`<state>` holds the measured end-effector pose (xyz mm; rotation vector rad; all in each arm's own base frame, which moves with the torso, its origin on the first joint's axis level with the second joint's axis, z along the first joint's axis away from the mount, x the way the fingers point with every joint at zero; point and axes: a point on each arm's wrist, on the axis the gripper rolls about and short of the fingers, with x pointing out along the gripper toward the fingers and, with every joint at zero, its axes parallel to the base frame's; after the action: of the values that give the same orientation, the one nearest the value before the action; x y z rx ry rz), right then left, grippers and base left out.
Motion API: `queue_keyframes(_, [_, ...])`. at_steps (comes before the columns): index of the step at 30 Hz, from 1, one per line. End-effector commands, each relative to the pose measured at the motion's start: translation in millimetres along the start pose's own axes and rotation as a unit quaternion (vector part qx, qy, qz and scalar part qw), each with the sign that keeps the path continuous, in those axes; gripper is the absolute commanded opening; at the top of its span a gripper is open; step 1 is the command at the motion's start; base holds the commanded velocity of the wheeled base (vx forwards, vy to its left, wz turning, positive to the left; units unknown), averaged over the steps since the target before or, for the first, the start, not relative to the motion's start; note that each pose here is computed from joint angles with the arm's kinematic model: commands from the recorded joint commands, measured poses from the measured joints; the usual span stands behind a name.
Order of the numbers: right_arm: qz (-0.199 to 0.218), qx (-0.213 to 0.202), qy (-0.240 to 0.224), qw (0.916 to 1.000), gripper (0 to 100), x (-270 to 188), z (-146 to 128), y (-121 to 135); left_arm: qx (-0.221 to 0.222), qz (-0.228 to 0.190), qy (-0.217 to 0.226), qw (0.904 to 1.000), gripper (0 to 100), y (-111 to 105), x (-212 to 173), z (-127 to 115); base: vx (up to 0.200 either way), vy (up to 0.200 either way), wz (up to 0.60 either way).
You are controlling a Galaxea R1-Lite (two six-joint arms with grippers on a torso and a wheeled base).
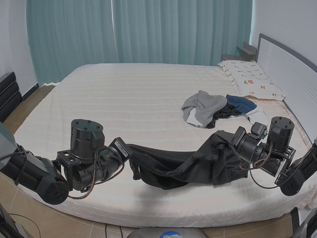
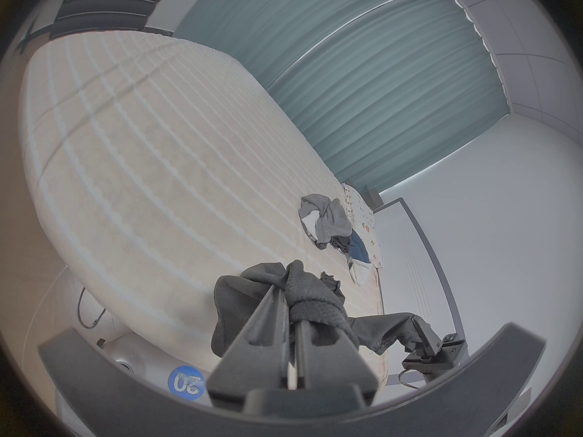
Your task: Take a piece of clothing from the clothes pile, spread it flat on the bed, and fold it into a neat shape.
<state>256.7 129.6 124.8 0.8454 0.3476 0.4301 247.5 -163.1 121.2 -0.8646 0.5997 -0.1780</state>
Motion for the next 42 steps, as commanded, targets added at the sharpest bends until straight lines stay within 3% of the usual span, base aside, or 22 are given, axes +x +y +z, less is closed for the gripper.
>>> queue_keyframes(1, [0.002,0.000,-0.001,1.0000,0,0,0,1,-0.001,-0.002,-0.003,1.0000,0,-1,0,2,0.000,0.200,0.00])
queue_keyframes(38, [0.021,-0.004,-0.063,0.9978,0,-2,10,9,-0.014,-0.022,-0.037,0.9990,0,-6,-11,21,0.000,0.200,0.00])
queue_keyframes(42, [0.022,-0.004,-0.065,0.9976,0,-4,11,10,-0.015,-0.021,-0.035,0.9991,0,-5,-10,20,0.000,0.000,0.00])
